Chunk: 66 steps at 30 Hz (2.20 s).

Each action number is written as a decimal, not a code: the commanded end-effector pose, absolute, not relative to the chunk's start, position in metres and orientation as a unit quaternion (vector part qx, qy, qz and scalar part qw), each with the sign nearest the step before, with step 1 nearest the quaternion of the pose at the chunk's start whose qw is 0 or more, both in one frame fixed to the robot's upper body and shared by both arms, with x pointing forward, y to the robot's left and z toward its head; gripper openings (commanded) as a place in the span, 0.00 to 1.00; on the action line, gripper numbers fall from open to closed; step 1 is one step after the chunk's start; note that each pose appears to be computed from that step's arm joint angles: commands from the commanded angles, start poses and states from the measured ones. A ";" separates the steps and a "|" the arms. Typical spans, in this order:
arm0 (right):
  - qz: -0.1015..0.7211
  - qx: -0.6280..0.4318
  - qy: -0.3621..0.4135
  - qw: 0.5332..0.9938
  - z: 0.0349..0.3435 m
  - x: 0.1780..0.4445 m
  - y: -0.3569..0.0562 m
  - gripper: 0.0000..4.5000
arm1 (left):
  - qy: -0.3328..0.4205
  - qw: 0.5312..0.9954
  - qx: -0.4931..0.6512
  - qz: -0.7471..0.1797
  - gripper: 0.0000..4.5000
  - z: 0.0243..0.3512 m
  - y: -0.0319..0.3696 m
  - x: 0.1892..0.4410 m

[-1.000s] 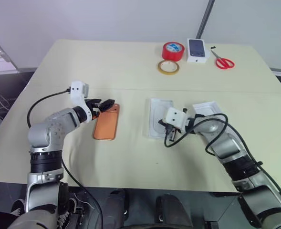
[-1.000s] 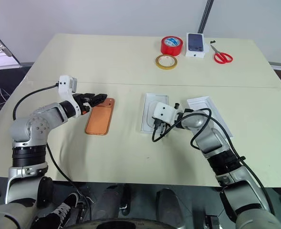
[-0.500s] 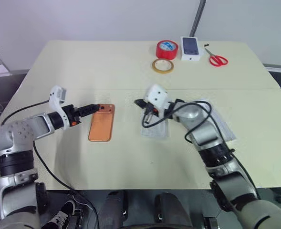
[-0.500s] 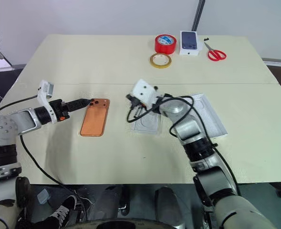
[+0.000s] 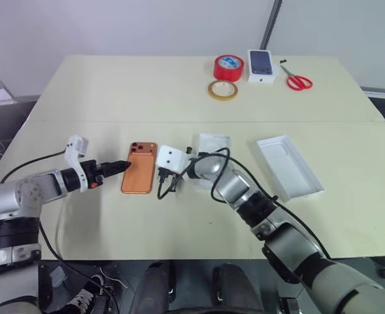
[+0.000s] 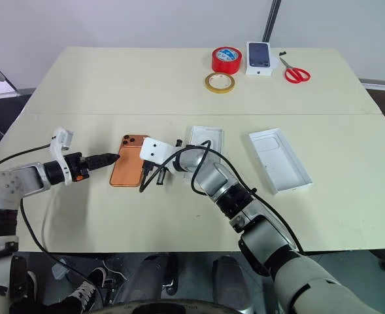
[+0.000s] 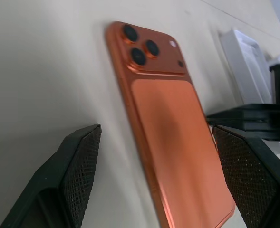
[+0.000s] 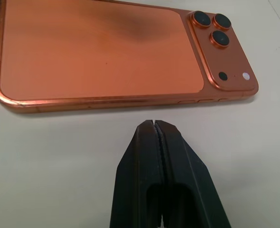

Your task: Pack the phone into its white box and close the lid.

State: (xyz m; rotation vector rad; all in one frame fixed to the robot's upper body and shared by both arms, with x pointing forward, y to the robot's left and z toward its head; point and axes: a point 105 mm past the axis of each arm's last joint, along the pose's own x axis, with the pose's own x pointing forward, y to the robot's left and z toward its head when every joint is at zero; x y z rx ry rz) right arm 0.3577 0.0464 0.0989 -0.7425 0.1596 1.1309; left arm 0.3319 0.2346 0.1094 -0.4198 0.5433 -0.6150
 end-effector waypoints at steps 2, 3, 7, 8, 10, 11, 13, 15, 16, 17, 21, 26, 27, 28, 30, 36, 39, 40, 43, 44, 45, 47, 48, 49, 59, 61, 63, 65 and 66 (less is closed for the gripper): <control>0.529 -0.345 0.062 0.773 0.105 0.358 0.055 0.01 | 0.332 0.863 -0.224 -0.306 0.87 0.078 0.218 0.325; 0.528 -0.346 0.062 0.773 0.105 0.358 0.055 0.01 | 0.338 0.861 -0.222 -0.309 0.87 0.077 0.215 0.325; 0.530 -0.345 0.058 0.772 0.105 0.357 0.056 0.01 | 0.344 0.848 -0.225 -0.334 0.87 0.074 0.195 0.325; 0.530 -0.342 0.058 0.773 0.105 0.357 0.056 0.01 | 0.345 0.847 -0.225 -0.336 0.87 0.073 0.192 0.326; 0.528 -0.342 0.059 0.775 0.106 0.358 0.056 0.01 | 0.343 0.843 -0.228 -0.344 0.87 0.075 0.184 0.327; 0.529 -0.342 0.060 0.775 0.106 0.358 0.055 0.01 | 0.342 0.842 -0.232 -0.348 0.87 0.077 0.182 0.327; 0.527 -0.339 0.061 0.777 0.106 0.358 0.054 0.01 | 0.340 0.839 -0.237 -0.353 0.87 0.080 0.177 0.327; 0.526 -0.340 0.061 0.777 0.105 0.358 0.054 0.01 | 0.339 0.838 -0.236 -0.357 0.87 0.082 0.176 0.326; 0.526 -0.341 0.061 0.777 0.105 0.358 0.054 0.01 | 0.338 0.836 -0.244 -0.357 0.87 0.084 0.176 0.326; 0.525 -0.338 0.062 0.779 0.105 0.359 0.053 0.01 | 0.335 0.833 -0.258 -0.357 0.87 0.088 0.177 0.326; 0.522 -0.335 0.062 0.782 0.105 0.360 0.052 0.01 | 0.324 0.835 -0.278 -0.349 0.87 0.095 0.182 0.329; 0.524 -0.337 0.060 0.780 0.104 0.358 0.052 0.01 | 0.319 0.831 -0.315 -0.330 0.87 0.093 0.192 0.331; 0.524 -0.338 0.060 0.779 0.104 0.358 0.052 0.00 | 0.320 0.831 -0.321 -0.324 0.82 0.091 0.195 0.331; 0.524 -0.338 0.060 0.779 0.104 0.358 0.052 0.00 | 0.321 0.831 -0.324 -0.319 0.75 0.089 0.197 0.331; 0.524 -0.338 0.059 0.780 0.104 0.359 0.052 0.00 | 0.326 0.825 -0.333 -0.321 0.58 0.087 0.194 0.329; 0.520 -0.340 0.055 0.782 0.106 0.360 0.049 0.00 | 0.343 0.808 -0.357 -0.320 0.37 0.081 0.192 0.325; 0.519 -0.340 0.054 0.782 0.106 0.360 0.048 0.00 | 0.342 0.805 -0.370 -0.313 0.37 0.079 0.196 0.325; 0.519 -0.340 0.054 0.783 0.105 0.359 0.047 0.00 | 0.341 0.804 -0.373 -0.313 0.37 0.079 0.196 0.325; 0.518 -0.340 0.055 0.783 0.105 0.359 0.047 0.00 | 0.339 0.803 -0.379 -0.312 0.25 0.079 0.196 0.325; 0.518 -0.340 0.055 0.783 0.105 0.359 0.047 0.00 | 0.337 0.804 -0.377 -0.313 0.19 0.079 0.196 0.325; 0.518 -0.340 0.054 0.783 0.105 0.359 0.047 0.00 | 0.339 0.802 -0.378 -0.314 0.09 0.078 0.195 0.325; 0.517 -0.340 0.051 0.784 0.107 0.360 0.047 0.00 | 0.339 0.803 -0.375 -0.315 0.01 0.078 0.195 0.324; 0.517 -0.339 0.046 0.784 0.109 0.360 0.047 0.00 | 0.341 0.799 -0.381 -0.316 0.01 0.078 0.195 0.324; 0.519 -0.333 0.039 0.786 0.113 0.359 0.047 0.00 | 0.340 0.796 -0.384 -0.321 0.01 0.079 0.194 0.322; 0.625 -0.148 -0.019 0.766 0.177 0.314 0.016 0.28 | 0.244 0.795 -0.409 -0.375 0.00 0.112 0.172 0.321; 0.608 -0.215 -0.020 0.764 0.166 0.315 -0.005 0.50 | 0.236 0.795 -0.407 -0.382 0.00 0.113 0.163 0.318; 0.604 -0.244 -0.014 0.758 0.157 0.310 -0.024 0.71 | 0.232 0.790 -0.415 -0.388 0.00 0.116 0.156 0.316; 0.603 -0.259 -0.004 0.755 0.148 0.304 -0.044 0.71 | 0.228 0.782 -0.419 -0.400 0.00 0.121 0.148 0.315; 0.598 -0.270 0.003 0.755 0.142 0.300 -0.056 0.71 | 0.226 0.775 -0.424 -0.410 0.00 0.125 0.143 0.314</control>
